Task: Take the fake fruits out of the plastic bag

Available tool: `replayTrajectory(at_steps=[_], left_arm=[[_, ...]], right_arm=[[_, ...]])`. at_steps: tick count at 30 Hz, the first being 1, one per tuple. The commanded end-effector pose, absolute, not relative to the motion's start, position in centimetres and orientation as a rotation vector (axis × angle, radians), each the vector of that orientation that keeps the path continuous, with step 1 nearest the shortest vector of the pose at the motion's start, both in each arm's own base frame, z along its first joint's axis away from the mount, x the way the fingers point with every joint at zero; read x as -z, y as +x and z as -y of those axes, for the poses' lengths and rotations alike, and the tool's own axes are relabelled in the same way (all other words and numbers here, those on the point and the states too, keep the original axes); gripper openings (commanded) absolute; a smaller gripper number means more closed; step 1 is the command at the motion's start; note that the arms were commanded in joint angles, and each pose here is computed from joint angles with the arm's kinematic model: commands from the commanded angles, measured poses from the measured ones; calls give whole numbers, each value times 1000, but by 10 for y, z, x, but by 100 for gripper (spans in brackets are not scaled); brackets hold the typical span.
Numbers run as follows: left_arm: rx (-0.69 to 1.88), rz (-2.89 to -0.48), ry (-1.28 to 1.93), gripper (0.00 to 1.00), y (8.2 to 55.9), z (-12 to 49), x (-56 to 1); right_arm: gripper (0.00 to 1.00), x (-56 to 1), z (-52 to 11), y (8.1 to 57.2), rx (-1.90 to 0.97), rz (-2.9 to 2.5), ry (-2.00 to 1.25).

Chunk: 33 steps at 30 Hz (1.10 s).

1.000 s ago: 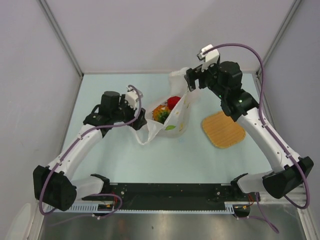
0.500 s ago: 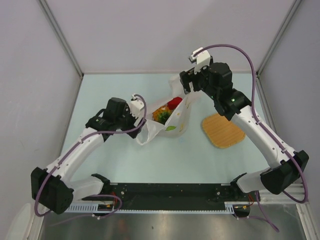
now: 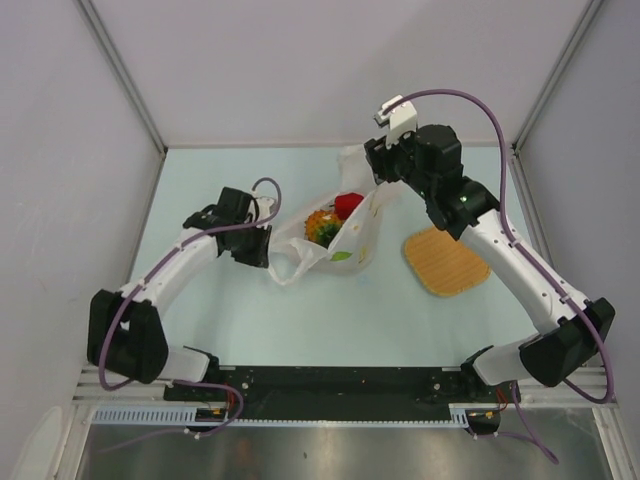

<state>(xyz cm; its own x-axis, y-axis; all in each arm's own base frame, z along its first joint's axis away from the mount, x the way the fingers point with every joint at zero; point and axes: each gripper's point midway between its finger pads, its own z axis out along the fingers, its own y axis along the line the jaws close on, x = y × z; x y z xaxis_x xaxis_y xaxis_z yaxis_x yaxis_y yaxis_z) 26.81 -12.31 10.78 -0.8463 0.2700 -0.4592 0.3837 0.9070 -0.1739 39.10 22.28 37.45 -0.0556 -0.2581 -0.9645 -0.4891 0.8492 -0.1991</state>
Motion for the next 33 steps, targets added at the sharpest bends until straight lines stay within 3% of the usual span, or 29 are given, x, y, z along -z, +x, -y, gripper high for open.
replayTrajectory(at_steps=[1,2,6,7,9,11,13,14,15,17,19,21,22,23,24,25,26,28,30,33], left_arm=[[447,-2534,439,9,310,139,-144],[440,-2527,430,0,317,138,-146],[390,-2401,384,0,361,127,-182],[353,-2335,349,0,379,119,-205],[301,-2241,371,0,405,113,-231],[261,-2111,346,0,434,104,-279],[237,-2004,314,0,458,96,-322],[236,-1960,298,0,467,93,-338],[236,-1924,271,0,474,88,-353],[219,-1826,238,0,489,83,-396],[243,-1748,192,0,489,79,-440],[313,-1790,193,1,482,89,-434],[347,-1884,170,10,479,91,-395],[387,-1886,139,43,463,94,-393],[479,-1950,65,56,454,103,-368],[516,-2104,10,66,439,107,-302],[560,-2170,-64,73,424,111,-281],[662,-2346,-96,77,388,123,-215],[752,-2416,-97,85,367,135,-194],[862,-2484,-129,88,344,148,-165]], right_arm=[[46,-391,-234,409,-203,-1586,-586],[40,-391,-235,415,-197,-1589,-586],[1,-392,-241,452,-208,-1607,-567],[0,-416,-242,461,-215,-1563,-532],[0,-401,-252,493,-212,-1585,-527],[0,-438,-260,510,-235,-1505,-494],[0,-430,-273,538,-246,-1498,-477],[0,-473,-274,537,-275,-1409,-431],[0,-456,-287,553,-292,-1426,-431],[0,-504,-289,547,-331,-1306,-376],[0,-512,-299,545,-361,-1273,-353],[0,-504,-307,543,-354,-1266,-368],[0,-513,-306,533,-356,-1251,-370],[0,-502,-309,534,-353,-1284,-382],[0,-488,-311,536,-362,-1327,-386],[0,-483,-308,536,-362,-1349,-381],[0,-474,-306,537,-360,-1378,-383],[0,-459,-304,539,-363,-1420,-381],[0,-454,-302,538,-365,-1439,-391],[0,-446,-304,535,-371,-1460,-402]])
